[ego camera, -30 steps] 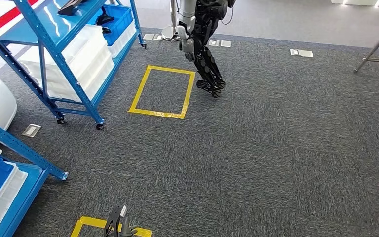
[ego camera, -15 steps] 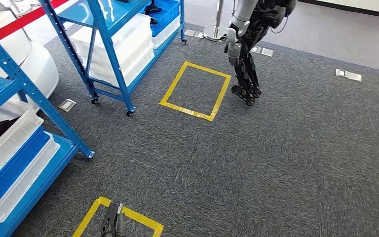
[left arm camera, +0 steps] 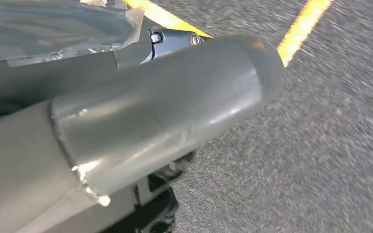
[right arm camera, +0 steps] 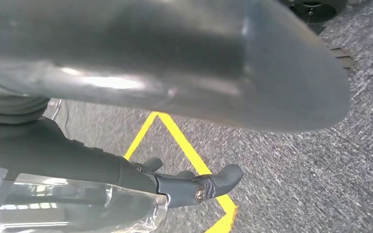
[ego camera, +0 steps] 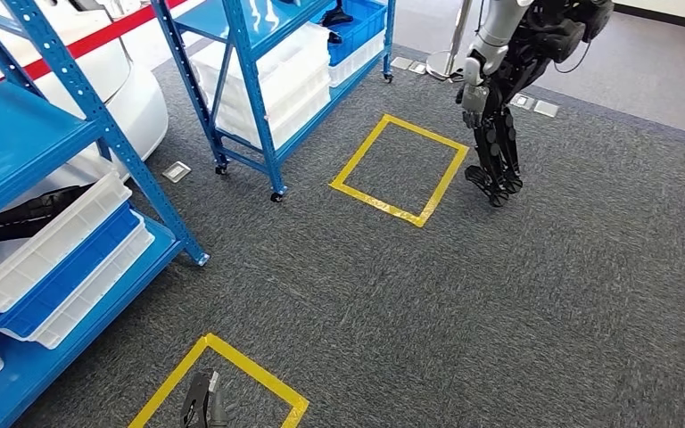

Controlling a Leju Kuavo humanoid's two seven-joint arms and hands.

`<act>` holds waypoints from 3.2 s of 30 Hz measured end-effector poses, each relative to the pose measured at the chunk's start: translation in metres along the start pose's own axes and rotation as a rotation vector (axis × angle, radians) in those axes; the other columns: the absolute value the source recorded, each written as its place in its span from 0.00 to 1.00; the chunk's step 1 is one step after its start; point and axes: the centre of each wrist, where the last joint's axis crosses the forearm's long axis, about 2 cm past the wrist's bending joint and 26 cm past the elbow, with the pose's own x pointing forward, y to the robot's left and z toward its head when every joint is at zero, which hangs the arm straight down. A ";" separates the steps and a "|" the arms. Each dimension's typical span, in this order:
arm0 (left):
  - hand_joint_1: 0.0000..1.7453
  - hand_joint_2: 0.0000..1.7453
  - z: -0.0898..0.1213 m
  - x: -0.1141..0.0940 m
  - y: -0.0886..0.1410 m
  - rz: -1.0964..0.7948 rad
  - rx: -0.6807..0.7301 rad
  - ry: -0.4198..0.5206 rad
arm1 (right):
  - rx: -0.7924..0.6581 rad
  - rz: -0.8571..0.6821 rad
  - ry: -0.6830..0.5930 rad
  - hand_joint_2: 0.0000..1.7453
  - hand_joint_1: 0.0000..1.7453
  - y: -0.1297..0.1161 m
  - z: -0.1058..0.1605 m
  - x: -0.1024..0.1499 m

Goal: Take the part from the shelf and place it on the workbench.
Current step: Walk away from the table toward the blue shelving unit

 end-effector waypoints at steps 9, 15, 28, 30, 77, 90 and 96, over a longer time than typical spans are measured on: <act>0.00 0.00 -0.002 0.004 0.002 0.035 -0.002 0.061 | 0.003 0.022 -0.006 0.00 0.00 -0.003 0.001 0.008; 0.00 0.00 -0.002 0.008 -0.001 0.050 -0.028 0.052 | 0.004 0.029 0.004 0.00 0.00 -0.004 0.001 0.007; 0.00 0.00 -0.003 0.010 -0.005 0.048 -0.122 0.001 | -0.001 0.016 0.009 0.00 0.00 -0.003 0.000 0.003; 0.00 0.00 -0.002 0.010 -0.005 0.048 -0.124 0.001 | 0.000 0.013 0.014 0.00 0.00 -0.003 0.000 0.000; 0.00 0.00 -0.003 0.012 -0.008 0.043 -0.137 -0.004 | -0.001 0.006 0.017 0.00 0.00 0.000 0.000 0.000; 0.00 0.00 -0.002 0.006 -0.005 0.037 -0.124 0.008 | -0.006 0.014 0.018 0.00 0.00 -0.002 0.000 0.001; 0.00 0.00 -0.001 0.005 -0.005 0.036 -0.122 0.007 | -0.004 0.015 0.021 0.00 0.00 -0.001 0.000 -0.001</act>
